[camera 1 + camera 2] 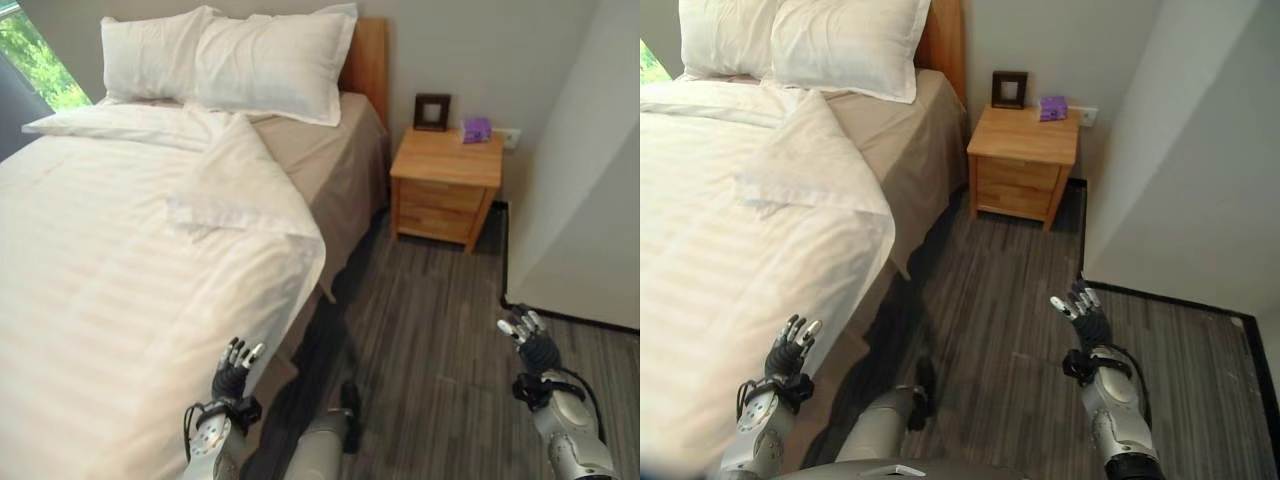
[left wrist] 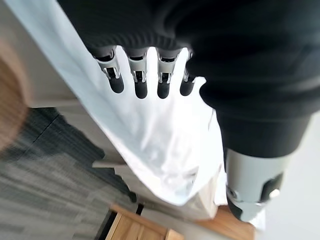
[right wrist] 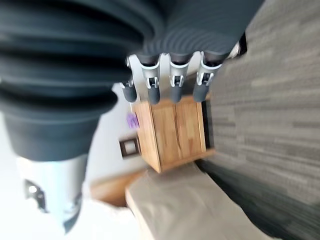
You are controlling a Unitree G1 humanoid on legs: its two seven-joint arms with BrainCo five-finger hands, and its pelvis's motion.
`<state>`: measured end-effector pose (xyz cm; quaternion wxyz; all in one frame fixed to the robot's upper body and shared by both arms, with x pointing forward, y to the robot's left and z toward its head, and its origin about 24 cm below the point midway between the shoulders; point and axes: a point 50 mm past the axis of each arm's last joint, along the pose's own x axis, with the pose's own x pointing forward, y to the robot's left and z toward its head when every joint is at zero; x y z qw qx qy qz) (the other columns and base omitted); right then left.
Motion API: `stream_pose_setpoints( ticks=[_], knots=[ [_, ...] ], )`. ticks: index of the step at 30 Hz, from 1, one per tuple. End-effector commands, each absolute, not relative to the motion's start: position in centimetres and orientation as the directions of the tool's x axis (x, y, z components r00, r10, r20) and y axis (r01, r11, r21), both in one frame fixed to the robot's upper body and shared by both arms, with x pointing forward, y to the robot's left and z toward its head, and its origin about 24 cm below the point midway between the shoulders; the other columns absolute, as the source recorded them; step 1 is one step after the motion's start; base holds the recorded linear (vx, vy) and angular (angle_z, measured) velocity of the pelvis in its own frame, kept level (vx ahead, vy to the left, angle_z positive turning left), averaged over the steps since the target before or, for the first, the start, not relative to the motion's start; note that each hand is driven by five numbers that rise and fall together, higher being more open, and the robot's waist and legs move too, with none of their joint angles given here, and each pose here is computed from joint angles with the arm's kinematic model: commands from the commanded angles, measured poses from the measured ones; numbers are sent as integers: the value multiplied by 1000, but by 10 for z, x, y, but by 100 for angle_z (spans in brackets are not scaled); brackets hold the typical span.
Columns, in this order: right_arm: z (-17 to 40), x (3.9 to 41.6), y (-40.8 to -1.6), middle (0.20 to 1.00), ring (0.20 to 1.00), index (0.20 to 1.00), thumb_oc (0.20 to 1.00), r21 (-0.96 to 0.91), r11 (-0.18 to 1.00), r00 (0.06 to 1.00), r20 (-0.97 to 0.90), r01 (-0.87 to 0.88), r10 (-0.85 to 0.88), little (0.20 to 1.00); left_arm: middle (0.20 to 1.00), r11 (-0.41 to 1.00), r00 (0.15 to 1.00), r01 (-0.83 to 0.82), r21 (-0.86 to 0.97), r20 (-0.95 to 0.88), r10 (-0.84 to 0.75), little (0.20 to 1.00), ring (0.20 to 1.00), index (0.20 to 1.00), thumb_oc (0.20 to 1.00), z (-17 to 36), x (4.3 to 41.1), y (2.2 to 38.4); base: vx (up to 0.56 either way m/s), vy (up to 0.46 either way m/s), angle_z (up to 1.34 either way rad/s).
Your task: Making the bed.
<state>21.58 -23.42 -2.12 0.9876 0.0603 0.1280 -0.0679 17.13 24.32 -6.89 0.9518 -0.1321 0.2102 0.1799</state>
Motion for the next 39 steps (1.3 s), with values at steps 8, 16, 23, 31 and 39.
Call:
stream_pose_setpoints(
  ticks=[8,16,23,31,39],
  knots=[
    [38,251,-240,1000,1000,1000,1000,15,992,992,23,125,-125,1000,1000,926,928,-336,-172,-229,294,1000,1000,1000,1000,-26,203,256,308,-30,46],
    [39,243,-262,1000,1000,1000,1000,12,978,978,28,209,-209,1000,1000,933,926,-324,-155,-255,279,1000,1000,1000,1000,-31,200,259,282,-221,139],
    [32,225,-282,1000,1000,1000,1000,-20,968,968,-10,249,-249,1000,1000,913,907,-376,-160,-263,328,1000,1000,1000,1000,-34,187,267,140,-429,159],
    [27,212,-305,1000,1000,1000,1000,-34,922,922,-26,386,-387,1000,1000,865,883,-457,-210,-227,411,1000,1000,1000,1000,-24,198,275,-22,-315,94],
    [15,202,-296,1000,1000,1000,1000,35,904,904,-55,425,-423,1000,1000,885,891,-443,-146,-180,417,1000,1000,1000,1000,-12,213,280,39,-5,88]
  ],
)
